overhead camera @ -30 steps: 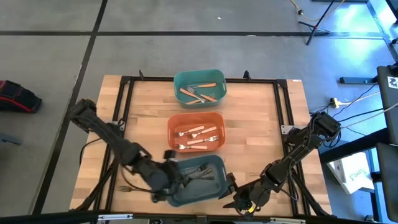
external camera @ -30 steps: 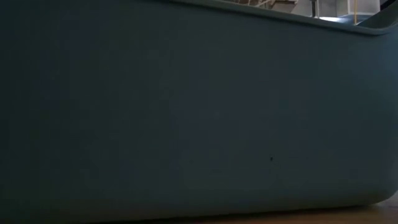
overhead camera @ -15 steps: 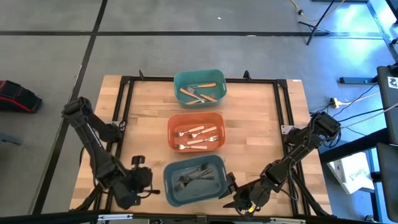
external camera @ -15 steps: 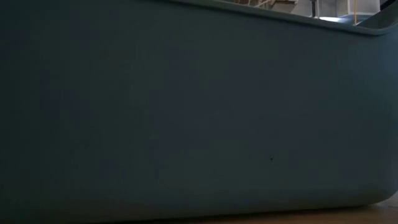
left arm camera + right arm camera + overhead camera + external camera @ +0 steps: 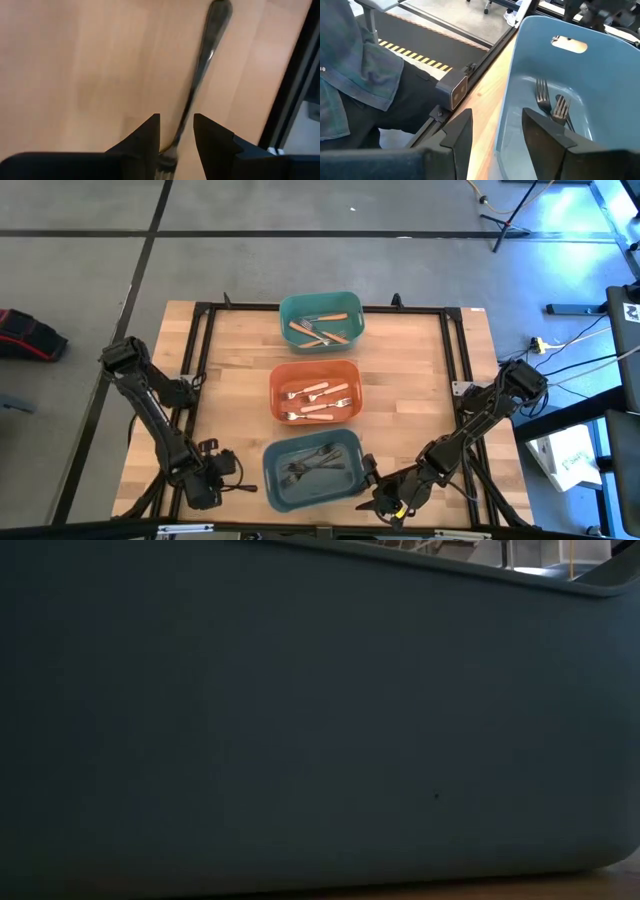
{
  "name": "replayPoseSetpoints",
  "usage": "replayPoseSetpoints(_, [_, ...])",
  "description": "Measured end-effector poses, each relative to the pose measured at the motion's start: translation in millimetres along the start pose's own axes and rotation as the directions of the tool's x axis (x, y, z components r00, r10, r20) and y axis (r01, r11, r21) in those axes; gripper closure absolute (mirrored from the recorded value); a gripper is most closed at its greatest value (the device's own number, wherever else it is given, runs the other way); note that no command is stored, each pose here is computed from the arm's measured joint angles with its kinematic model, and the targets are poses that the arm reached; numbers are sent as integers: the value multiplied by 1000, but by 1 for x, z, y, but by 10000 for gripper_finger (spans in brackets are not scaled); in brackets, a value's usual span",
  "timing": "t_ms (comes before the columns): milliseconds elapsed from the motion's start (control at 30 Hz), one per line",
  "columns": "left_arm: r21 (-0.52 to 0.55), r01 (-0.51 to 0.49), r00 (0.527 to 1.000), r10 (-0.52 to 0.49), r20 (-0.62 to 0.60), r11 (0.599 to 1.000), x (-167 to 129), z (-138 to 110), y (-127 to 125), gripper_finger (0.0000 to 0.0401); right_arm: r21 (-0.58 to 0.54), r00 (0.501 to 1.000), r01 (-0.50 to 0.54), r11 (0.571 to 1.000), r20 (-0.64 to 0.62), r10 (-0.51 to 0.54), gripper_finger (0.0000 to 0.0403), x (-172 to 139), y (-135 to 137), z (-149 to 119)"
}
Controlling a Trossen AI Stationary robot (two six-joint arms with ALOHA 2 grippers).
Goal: Sort silverware by color (type)
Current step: Put the black fork into the blue bin
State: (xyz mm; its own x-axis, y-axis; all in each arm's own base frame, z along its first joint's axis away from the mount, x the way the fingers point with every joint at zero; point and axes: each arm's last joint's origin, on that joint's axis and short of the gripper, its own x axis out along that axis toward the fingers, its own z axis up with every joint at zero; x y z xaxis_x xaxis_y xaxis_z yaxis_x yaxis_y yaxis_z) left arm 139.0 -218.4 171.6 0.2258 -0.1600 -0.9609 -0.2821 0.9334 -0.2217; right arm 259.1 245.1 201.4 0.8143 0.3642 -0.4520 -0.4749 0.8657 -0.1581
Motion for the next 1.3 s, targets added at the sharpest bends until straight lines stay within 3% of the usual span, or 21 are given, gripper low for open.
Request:
replayPoseSetpoints(267, [-32, 128, 992, -128, 16, 991, 18, -4, 4, 288, 0, 1000, 0, 1000, -1, 0, 243, 0, 0, 0])
replayPoseSetpoints(600, [23, 55, 998, -54, -45, 998, 39, -18, 2, 289, -1, 1000, 0, 1000, 0, 0, 243, 0, 0, 0])
replayPoseSetpoints(733, [22, 37, 998, -36, -51, 999, 41, -17, 4, 311, -3, 1000, 0, 1000, 0, 0, 243, 0, 0, 0])
replayPoseSetpoints(933, [23, 34, 998, -33, -57, 999, 41, -15, 5, 387, -12, 1000, 1, 1000, 0, -1, 243, 0, 0, 0])
replayPoseSetpoints(1167, [55, 42, 998, -39, -49, 998, 32, -9, 0, 389, -20, 1000, 2, 1000, 1, -2, 243, 0, 0, 0])
replayPoseSetpoints(1300, [82, 70, 997, -72, 15, 994, 3, 3, -12, 390, -20, 1000, 2, 1000, 1, -2, 243, 0, 0, 0])
